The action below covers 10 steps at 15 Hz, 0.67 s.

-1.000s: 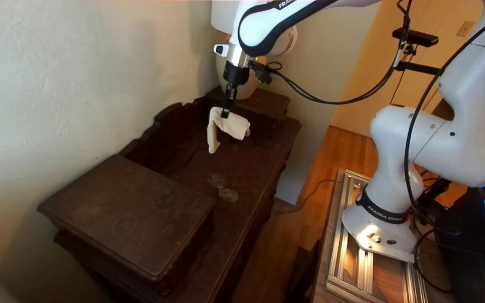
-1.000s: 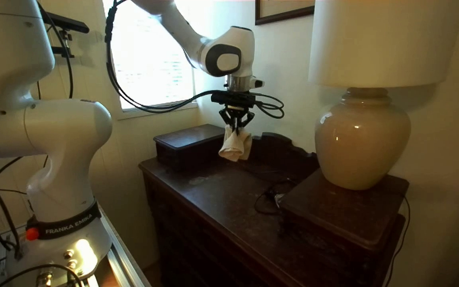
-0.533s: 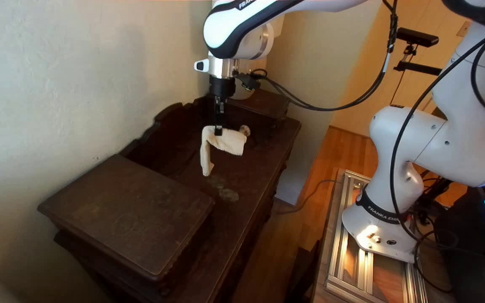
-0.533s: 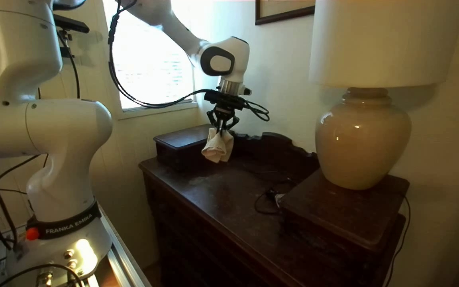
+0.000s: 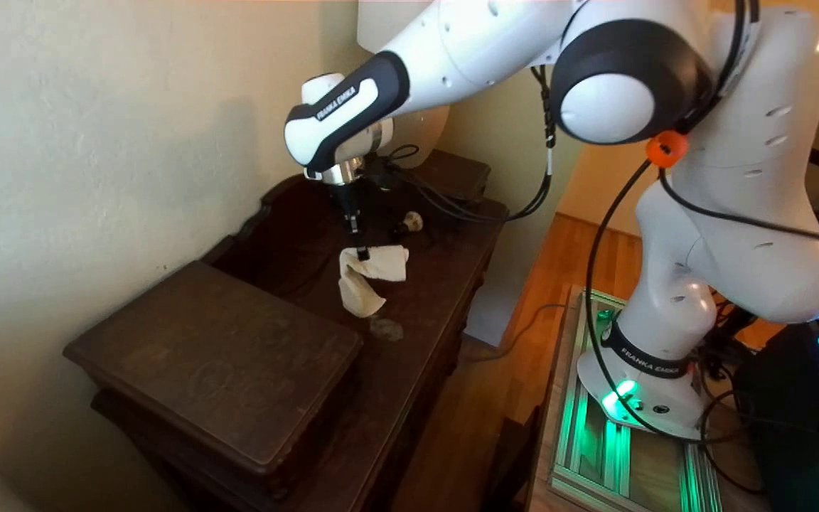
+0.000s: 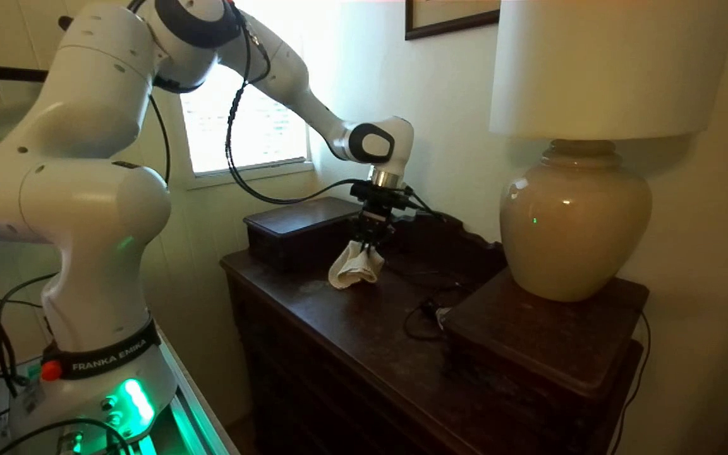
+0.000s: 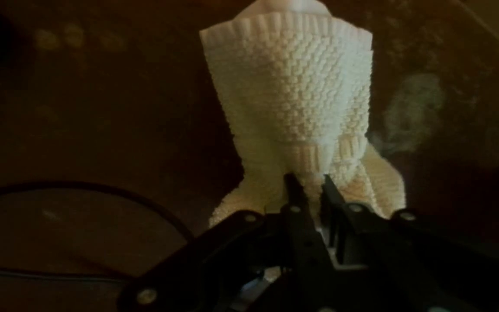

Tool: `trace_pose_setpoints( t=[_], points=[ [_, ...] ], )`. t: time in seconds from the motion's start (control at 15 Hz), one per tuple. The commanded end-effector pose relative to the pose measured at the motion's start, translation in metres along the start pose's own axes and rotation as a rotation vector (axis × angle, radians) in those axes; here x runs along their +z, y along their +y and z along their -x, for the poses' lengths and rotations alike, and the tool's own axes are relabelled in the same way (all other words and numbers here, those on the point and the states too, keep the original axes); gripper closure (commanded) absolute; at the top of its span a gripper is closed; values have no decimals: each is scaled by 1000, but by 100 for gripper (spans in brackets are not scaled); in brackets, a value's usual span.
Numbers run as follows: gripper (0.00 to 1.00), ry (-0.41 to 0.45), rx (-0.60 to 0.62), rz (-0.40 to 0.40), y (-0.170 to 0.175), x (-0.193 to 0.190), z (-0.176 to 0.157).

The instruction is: Use the towel to wipe the lamp

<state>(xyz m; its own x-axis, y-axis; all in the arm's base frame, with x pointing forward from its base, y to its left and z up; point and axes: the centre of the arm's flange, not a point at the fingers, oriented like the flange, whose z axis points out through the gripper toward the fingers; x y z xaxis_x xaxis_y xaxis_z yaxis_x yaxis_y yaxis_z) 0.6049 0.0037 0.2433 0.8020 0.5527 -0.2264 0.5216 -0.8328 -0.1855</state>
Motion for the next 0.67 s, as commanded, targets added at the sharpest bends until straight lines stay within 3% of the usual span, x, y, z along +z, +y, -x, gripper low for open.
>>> trace_pose_setpoints(
  t=[0.0,0.27,0.53,0.6],
  points=[
    [57,-25,-33,54,48,4,-74],
    [29,3,-89,50,49,-10,-100],
    [1,86,-120,19,31,-67,-92],
    [0,95,-114,15,25,-79,-89]
  ],
)
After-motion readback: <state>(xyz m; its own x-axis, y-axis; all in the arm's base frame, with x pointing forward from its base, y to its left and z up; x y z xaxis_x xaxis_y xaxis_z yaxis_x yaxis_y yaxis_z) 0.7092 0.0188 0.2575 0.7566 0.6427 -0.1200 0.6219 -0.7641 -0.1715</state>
